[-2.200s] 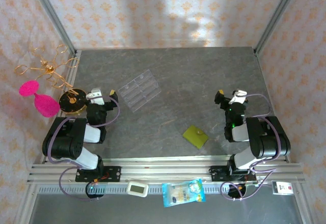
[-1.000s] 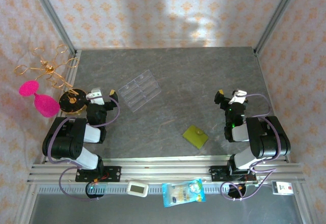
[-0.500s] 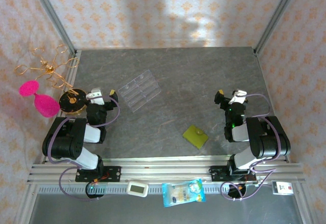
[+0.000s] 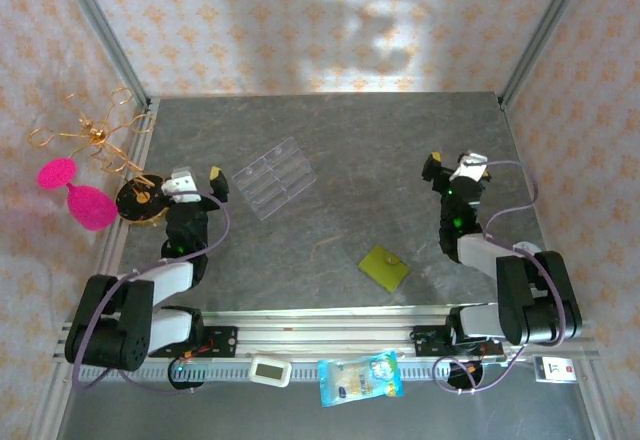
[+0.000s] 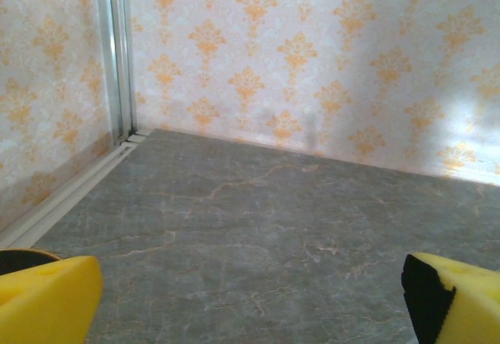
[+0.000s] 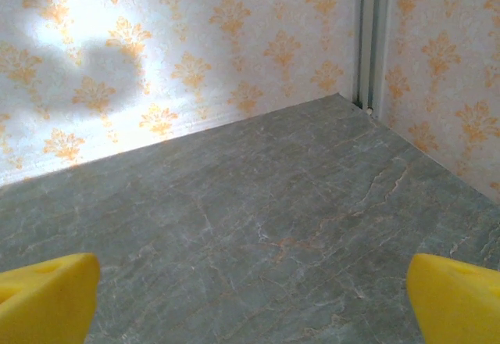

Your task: Take the credit cards out of the card holder

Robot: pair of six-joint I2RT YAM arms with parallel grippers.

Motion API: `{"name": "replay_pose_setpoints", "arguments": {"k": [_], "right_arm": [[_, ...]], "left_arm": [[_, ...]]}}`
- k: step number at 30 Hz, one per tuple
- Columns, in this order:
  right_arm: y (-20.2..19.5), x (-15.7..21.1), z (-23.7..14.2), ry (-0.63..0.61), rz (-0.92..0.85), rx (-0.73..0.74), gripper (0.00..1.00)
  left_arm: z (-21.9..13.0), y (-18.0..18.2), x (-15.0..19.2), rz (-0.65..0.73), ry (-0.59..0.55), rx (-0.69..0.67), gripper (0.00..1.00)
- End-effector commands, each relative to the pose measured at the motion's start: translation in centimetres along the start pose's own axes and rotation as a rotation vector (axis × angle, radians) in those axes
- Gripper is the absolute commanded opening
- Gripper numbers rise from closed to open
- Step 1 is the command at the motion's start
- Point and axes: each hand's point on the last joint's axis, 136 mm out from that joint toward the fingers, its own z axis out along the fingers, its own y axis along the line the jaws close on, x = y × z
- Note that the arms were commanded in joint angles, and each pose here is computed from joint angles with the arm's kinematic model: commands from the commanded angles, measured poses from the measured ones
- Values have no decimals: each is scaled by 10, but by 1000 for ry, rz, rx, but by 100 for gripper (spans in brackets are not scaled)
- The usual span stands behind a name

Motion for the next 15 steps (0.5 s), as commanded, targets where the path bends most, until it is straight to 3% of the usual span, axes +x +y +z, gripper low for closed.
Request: {"name": "replay_pose_setpoints", "arguments": {"k": [1,4,5,7,15], "right_arm": [[-24,-18,2,-29,187,197,100],[-46,-2,8,54,567,338,100],[-30,1,19,109,592,219,100],[4,5,28,176,572,20,100],[141,46,17,417,381,-442,96]], "left_arm": [[-9,2,-11,-69,-28,-23,99],[-18,9,-25,-153,-81,-48,99],[-21,13,-28,-183,-98,-62,99],[-25,14,-34,-234,-127,-54,99],[-36,-5,-53,-482,-160,92,99]]}}
